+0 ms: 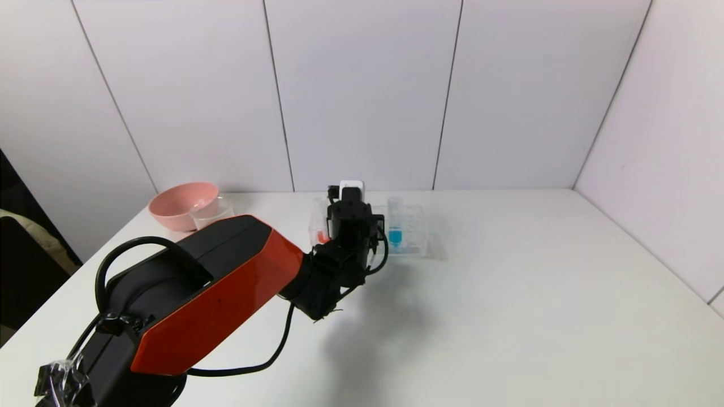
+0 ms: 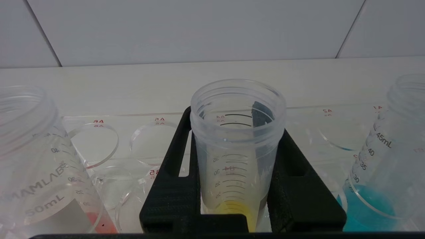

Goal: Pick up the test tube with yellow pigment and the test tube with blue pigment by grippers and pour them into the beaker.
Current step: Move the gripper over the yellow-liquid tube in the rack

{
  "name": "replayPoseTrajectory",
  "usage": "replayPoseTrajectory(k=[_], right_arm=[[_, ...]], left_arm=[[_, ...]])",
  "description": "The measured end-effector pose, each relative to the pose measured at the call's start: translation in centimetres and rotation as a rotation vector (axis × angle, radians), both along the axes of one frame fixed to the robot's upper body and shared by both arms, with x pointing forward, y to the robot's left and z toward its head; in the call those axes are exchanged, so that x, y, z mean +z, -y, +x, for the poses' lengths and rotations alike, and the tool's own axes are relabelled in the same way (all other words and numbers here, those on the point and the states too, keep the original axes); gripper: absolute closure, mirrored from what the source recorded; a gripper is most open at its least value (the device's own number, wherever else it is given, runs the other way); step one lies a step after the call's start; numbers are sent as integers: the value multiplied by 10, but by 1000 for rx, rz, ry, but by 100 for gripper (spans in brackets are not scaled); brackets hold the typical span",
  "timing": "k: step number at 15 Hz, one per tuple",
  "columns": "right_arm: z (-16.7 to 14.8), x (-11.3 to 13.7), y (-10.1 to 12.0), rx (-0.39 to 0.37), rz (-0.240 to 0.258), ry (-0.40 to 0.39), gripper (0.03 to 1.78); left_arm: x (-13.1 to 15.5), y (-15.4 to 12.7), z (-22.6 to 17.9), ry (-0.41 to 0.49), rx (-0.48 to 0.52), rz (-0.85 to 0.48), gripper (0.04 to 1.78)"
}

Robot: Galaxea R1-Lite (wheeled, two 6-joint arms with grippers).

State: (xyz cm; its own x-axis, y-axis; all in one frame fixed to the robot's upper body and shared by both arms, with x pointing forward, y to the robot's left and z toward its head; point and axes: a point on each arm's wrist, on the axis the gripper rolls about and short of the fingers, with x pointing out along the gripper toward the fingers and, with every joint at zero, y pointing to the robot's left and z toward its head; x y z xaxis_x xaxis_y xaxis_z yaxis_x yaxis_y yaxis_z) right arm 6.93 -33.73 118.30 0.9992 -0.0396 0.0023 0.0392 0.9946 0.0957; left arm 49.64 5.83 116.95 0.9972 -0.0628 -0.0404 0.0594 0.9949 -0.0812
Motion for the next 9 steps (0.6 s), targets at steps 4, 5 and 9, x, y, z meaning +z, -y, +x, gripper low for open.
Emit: replayPoseTrajectory(k=[4,5,9], right_arm=[[0,0,0,0,0,0,10],[0,0,0,0,0,0,10],[0,0,0,0,0,0,10]], left_arm=[[0,0,0,-1,4,2,128],[0,0,-1,-1,4,2,128],[5,-1,-3,0,7,1,128]])
